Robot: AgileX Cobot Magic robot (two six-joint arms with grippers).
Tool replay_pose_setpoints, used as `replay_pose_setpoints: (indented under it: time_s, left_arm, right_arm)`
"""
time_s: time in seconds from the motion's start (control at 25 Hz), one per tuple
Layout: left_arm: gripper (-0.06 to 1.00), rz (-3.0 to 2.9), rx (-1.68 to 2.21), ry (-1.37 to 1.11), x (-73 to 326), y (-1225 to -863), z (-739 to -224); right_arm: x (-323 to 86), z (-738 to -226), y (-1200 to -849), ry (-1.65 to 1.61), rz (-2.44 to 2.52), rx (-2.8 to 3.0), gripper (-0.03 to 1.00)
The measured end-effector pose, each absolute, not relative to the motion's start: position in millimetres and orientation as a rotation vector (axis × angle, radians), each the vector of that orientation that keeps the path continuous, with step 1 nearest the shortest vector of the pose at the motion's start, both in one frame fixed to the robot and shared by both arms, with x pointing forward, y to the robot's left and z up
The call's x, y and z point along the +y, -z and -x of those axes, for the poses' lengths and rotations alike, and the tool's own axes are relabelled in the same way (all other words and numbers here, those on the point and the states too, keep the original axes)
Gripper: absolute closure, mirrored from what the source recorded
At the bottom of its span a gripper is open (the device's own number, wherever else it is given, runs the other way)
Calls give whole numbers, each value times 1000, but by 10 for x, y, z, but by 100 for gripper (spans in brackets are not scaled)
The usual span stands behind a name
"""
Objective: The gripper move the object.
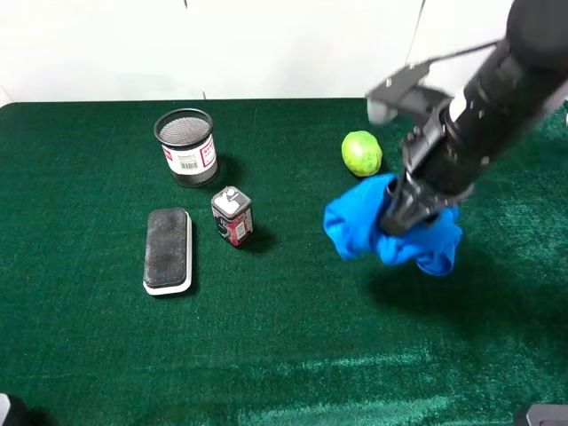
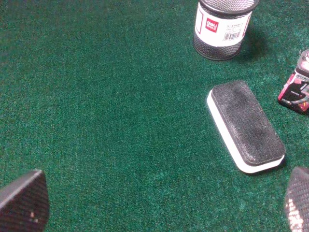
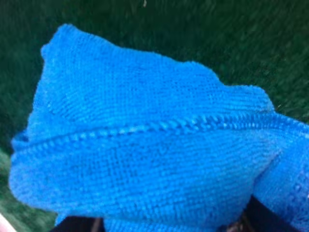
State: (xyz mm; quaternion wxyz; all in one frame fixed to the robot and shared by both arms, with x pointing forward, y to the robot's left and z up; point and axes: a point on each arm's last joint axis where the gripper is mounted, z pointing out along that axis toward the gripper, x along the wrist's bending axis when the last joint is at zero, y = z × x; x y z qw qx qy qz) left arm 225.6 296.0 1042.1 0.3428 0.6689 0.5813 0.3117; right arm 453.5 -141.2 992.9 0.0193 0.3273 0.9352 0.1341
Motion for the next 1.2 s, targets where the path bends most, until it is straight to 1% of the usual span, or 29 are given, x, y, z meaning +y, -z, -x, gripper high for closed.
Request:
replay_pose_setpoints:
  time_s: [0.24,0.4,0.68,1.04,1.2]
  left_arm:
    - [-5,-1739,1511,-810,2960,-10421,-2256]
    - [-5,-1739,1511,-810,2960,-10421,-2256]
    - [-5,-1739,1511,-810,2960,-10421,-2256]
    - [-5,-1739,1511,-810,2960,-10421,-2256]
    - [-5,-1739,1511,-810,2960,-10421,-2256]
  right_arm:
    - [-1334,-4641,-10194,-474,-1143,2841,66]
    - [-1302,-4689,-10296,-519,-1208,2795,66]
    - [-1228,-4793,-10370,-511,-1343,2763,66]
    - [-1024,-5150,-10491,-541,-1538,2630,66]
    - [-1058,-5338,-10505,-556,-1608,2573,66]
